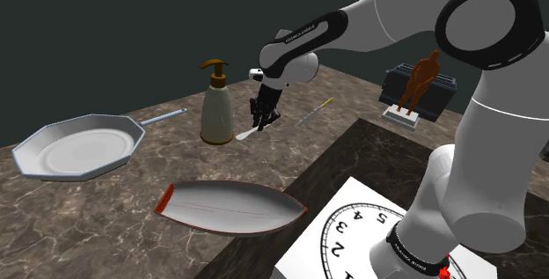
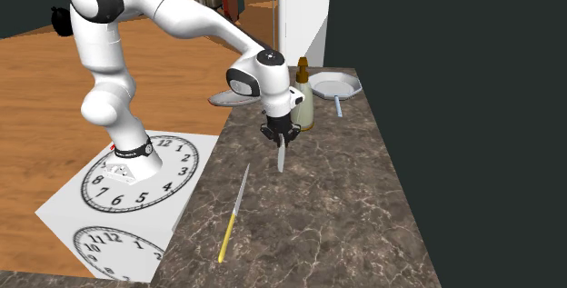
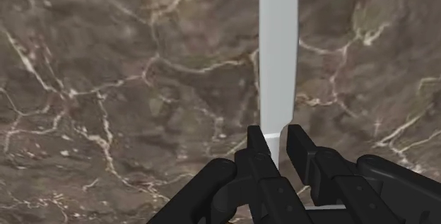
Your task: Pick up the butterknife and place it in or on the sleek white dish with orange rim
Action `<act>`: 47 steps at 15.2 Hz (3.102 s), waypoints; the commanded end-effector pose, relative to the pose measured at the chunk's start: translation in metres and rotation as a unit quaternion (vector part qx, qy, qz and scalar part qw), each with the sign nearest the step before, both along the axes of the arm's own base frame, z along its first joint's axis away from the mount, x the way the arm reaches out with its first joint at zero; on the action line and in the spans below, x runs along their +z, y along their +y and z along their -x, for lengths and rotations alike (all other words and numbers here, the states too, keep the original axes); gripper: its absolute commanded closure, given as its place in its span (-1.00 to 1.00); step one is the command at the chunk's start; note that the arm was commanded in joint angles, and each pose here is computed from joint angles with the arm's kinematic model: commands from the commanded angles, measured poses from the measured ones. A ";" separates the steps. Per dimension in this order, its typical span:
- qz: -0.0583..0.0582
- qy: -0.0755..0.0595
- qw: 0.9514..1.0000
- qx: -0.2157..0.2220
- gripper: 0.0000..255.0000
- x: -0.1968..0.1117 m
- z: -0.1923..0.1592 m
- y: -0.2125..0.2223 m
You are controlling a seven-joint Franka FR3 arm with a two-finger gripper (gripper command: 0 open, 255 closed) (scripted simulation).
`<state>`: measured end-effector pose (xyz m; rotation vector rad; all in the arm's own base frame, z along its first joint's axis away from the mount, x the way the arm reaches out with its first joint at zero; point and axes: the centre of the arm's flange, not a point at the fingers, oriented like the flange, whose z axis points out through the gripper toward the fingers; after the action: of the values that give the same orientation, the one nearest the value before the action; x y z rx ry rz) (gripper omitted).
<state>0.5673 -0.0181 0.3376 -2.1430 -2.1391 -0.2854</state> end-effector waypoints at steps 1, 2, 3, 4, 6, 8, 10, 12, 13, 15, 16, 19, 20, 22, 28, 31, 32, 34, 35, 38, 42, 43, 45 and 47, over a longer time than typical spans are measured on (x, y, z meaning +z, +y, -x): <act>0.000 0.004 1.000 0.001 1.00 -0.005 0.001 0.000; 0.000 0.004 1.000 0.001 1.00 0.000 0.001 0.000; 0.000 0.004 1.000 0.001 1.00 0.005 0.001 0.000; 0.000 0.004 1.000 0.001 1.00 0.011 0.001 0.000; 0.000 0.004 1.000 0.001 1.00 0.021 0.001 0.000; 0.000 0.004 1.000 0.001 1.00 0.032 0.001 0.000; 0.000 0.004 1.000 0.001 1.00 0.042 0.001 0.000; 0.000 0.004 1.000 0.001 1.00 0.053 0.001 0.000; 0.000 0.004 1.000 0.001 1.00 0.058 0.001 0.000; 0.000 0.004 1.000 0.001 1.00 0.069 0.001 0.000; 0.000 0.004 1.000 0.001 1.00 0.074 0.001 0.000; 0.000 0.004 1.000 0.001 1.00 0.090 0.001 0.000; 0.000 0.004 1.000 0.001 1.00 0.095 0.001 0.000; 0.000 0.004 1.000 0.001 1.00 0.106 0.001 0.000; 0.000 0.004 1.000 0.001 1.00 0.118 0.025 0.032; 0.000 0.004 1.000 0.001 1.00 0.120 0.048 0.064; 0.000 0.004 1.000 0.001 1.00 0.120 0.055 0.075; 0.000 0.004 1.000 0.001 1.00 0.121 0.071 0.096; 0.000 0.004 1.000 0.001 1.00 0.121 0.079 0.107; 0.000 0.004 1.000 0.001 1.00 0.122 0.102 0.139; 0.000 0.004 1.000 0.001 1.00 0.124 0.133 0.182; 0.000 0.004 1.000 0.001 1.00 0.124 0.140 0.192; 0.000 0.004 1.000 0.001 1.00 0.125 0.156 0.214; 0.000 0.004 1.000 0.001 1.00 0.126 0.171 0.235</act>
<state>0.4065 0.2044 0.4651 -2.1379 -2.1378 -0.2761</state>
